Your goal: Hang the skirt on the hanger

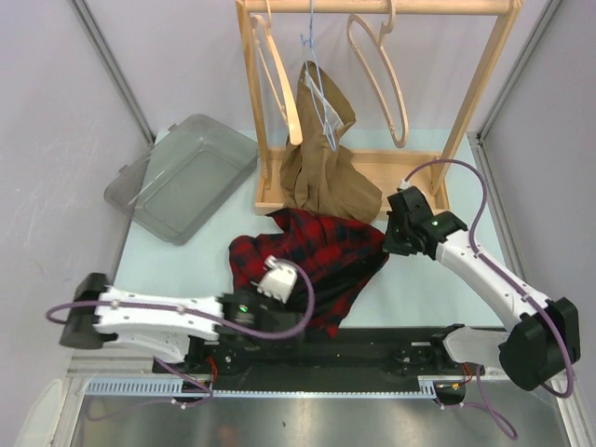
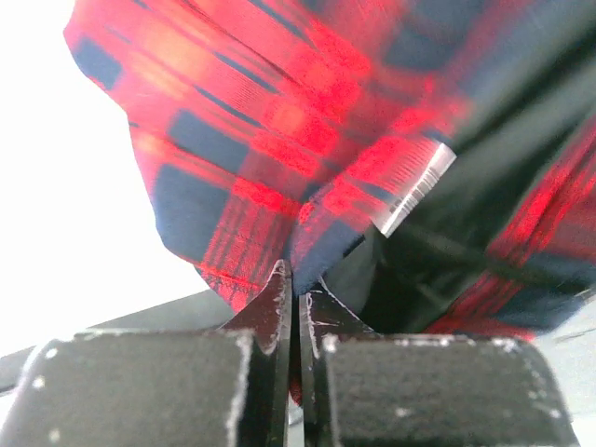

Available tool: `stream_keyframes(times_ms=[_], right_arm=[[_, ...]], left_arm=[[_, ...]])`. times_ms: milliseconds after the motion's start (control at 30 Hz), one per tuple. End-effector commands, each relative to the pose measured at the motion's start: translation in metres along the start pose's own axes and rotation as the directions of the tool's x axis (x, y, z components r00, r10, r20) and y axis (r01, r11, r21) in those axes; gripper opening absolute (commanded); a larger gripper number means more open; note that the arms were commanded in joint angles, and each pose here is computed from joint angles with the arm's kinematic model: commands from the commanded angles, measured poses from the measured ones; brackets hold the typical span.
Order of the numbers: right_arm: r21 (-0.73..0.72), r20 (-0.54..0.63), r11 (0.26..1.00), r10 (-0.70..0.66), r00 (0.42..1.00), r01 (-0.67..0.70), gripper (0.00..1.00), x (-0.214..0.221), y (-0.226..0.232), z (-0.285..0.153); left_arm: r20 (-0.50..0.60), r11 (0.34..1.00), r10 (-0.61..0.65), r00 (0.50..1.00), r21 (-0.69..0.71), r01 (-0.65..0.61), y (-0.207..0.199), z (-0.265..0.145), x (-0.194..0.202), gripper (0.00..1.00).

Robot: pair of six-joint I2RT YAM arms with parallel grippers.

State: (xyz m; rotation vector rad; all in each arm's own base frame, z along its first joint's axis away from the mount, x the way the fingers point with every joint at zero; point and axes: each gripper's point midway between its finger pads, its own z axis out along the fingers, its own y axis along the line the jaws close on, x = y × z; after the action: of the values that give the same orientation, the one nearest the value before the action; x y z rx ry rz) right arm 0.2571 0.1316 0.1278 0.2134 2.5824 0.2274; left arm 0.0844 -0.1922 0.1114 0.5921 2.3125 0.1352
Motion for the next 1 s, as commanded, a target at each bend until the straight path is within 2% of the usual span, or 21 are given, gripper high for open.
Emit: stream_keyframes(times_ms=[0,100,167,367,467,533,600,667,767,867,900,967], right_arm=[[-0.028,0.114,0.999,0.046,0.992,-0.043,0.00,-0.029,0.000,-0.037],[-0.115,0.216,0.993,0.061,0.974,-0.037,0.00,-0.059,0.015,-0.077],[-0.188,0.292,0.982,0.070,0.954,-0.014,0.00,-0.084,0.030,-0.112],[-0.322,0.431,0.945,0.087,0.898,0.063,0.00,-0.131,0.062,-0.202],[-0.357,0.460,0.929,0.085,0.884,0.097,0.00,-0.139,0.072,-0.228],[-0.382,0.484,0.917,0.094,0.870,0.114,0.00,-0.146,0.078,-0.250],[-0.395,0.491,0.911,0.099,0.866,0.120,0.00,-0.147,0.080,-0.263],[-0.401,0.485,0.909,0.107,0.868,0.112,0.00,-0.145,0.080,-0.263],[-0.394,0.453,0.915,0.115,0.884,0.083,0.00,-0.133,0.074,-0.250],[-0.347,0.387,0.937,0.099,0.917,0.045,0.00,-0.112,0.065,-0.209],[-0.322,0.369,0.946,0.103,0.924,0.023,0.00,-0.107,0.060,-0.197],[-0.242,0.297,0.970,0.082,0.951,-0.008,0.00,-0.084,0.046,-0.154]], left_arm=[[0.100,0.983,-0.179,0.979,0.048,0.174,0.047,-0.018,-0.048,0.00],[0.204,0.959,-0.266,0.942,0.156,0.237,0.072,-0.047,-0.096,0.00],[0.277,0.960,-0.254,0.927,0.188,0.207,0.090,-0.067,-0.125,0.00],[0.445,0.981,-0.192,0.875,0.100,0.164,0.147,-0.124,-0.198,0.00],[0.537,0.978,-0.210,0.817,0.110,0.179,0.164,-0.158,-0.237,0.00],[0.603,0.969,-0.247,0.758,0.141,0.203,0.177,-0.184,-0.262,0.00],[0.632,0.964,-0.264,0.729,0.163,0.209,0.179,-0.195,-0.274,0.00],[0.645,0.962,-0.272,0.714,0.175,0.208,0.183,-0.202,-0.278,0.00],[0.625,0.963,-0.267,0.733,0.192,0.187,0.175,-0.196,-0.272,0.00],[0.576,0.964,-0.256,0.776,0.213,0.160,0.153,-0.172,-0.258,0.00],[0.536,0.965,-0.247,0.807,0.214,0.153,0.140,-0.152,-0.243,0.00],[0.481,0.955,-0.261,0.837,0.255,0.151,0.122,-0.129,-0.229,0.00]])
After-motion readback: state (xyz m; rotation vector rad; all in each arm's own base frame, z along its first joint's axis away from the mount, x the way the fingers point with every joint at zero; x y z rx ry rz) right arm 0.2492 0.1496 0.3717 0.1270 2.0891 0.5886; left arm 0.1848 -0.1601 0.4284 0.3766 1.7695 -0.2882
